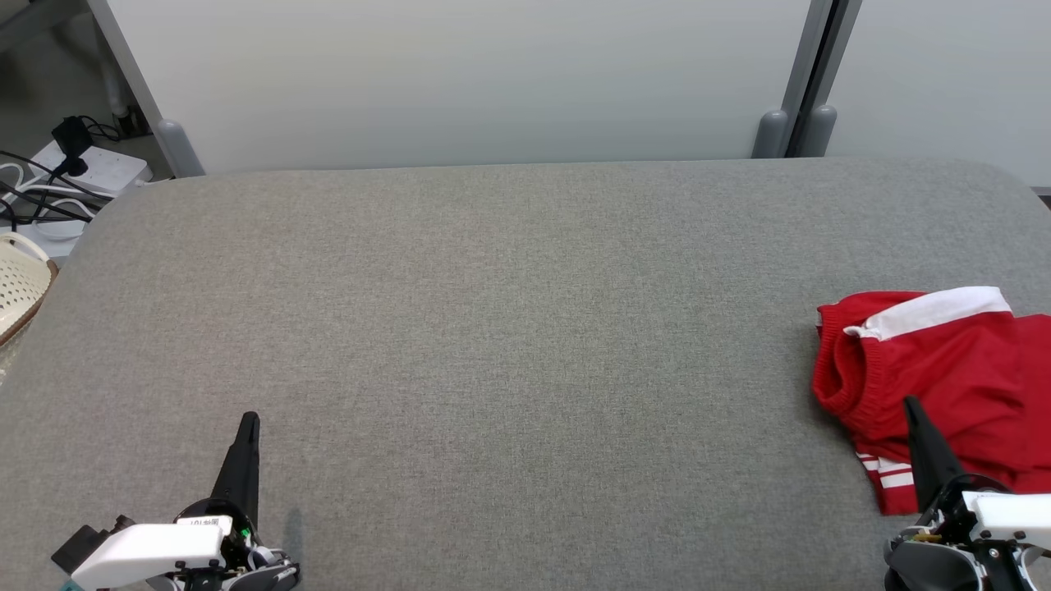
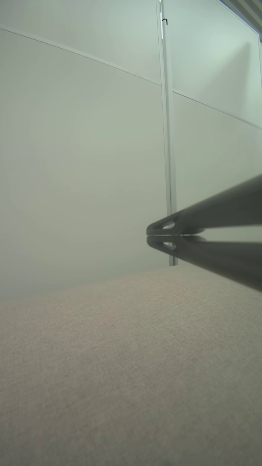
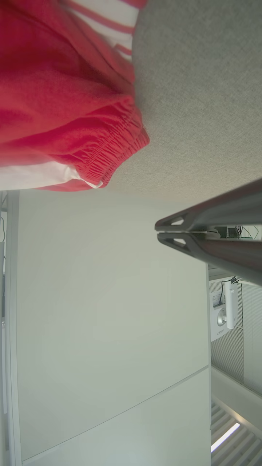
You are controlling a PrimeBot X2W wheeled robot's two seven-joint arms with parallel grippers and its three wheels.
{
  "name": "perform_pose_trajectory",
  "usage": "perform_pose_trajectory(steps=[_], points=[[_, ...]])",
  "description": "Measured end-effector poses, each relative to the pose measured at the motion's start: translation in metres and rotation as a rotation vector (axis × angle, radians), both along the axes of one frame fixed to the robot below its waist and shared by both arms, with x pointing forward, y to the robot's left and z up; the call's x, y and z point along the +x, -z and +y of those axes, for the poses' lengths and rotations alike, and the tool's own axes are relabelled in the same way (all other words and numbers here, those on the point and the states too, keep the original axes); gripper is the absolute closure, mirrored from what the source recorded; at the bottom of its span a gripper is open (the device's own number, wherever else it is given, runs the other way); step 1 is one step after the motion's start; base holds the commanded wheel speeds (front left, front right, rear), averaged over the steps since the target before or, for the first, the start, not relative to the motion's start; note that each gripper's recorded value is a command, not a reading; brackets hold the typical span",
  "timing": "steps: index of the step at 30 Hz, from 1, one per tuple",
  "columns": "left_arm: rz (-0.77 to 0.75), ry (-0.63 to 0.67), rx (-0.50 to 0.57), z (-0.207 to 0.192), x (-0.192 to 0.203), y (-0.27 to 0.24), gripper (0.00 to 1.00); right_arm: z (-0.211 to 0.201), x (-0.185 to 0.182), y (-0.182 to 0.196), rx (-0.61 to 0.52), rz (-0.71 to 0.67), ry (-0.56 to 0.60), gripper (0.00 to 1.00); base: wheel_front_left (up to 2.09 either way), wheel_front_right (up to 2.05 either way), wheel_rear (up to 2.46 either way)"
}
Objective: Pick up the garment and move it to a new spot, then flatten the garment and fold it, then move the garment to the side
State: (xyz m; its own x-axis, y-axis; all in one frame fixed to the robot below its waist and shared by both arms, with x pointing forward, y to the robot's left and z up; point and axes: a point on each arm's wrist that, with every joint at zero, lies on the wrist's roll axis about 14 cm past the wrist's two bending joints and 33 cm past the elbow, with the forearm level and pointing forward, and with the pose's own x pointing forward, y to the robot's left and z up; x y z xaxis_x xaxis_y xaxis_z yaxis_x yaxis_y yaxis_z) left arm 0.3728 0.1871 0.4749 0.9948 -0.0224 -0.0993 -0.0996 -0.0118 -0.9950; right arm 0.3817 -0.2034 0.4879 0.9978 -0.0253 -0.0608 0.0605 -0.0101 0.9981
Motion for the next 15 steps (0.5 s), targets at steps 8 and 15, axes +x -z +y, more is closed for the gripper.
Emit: perform_pose_trajectory(steps=[8, 15], points=[[0.0, 0.0, 0.0, 0.0, 0.0, 0.0, 1.0, -0.0001, 0.0, 0.0, 0.0, 0.0, 0.0, 1.0, 0.0, 0.0, 0.0], [0.0, 0.0, 0.0, 0.0, 0.0, 0.0, 1.0, -0.0001, 0.0, 0.0, 0.0, 0.0, 0.0, 1.0, 0.0, 0.0, 0.0]])
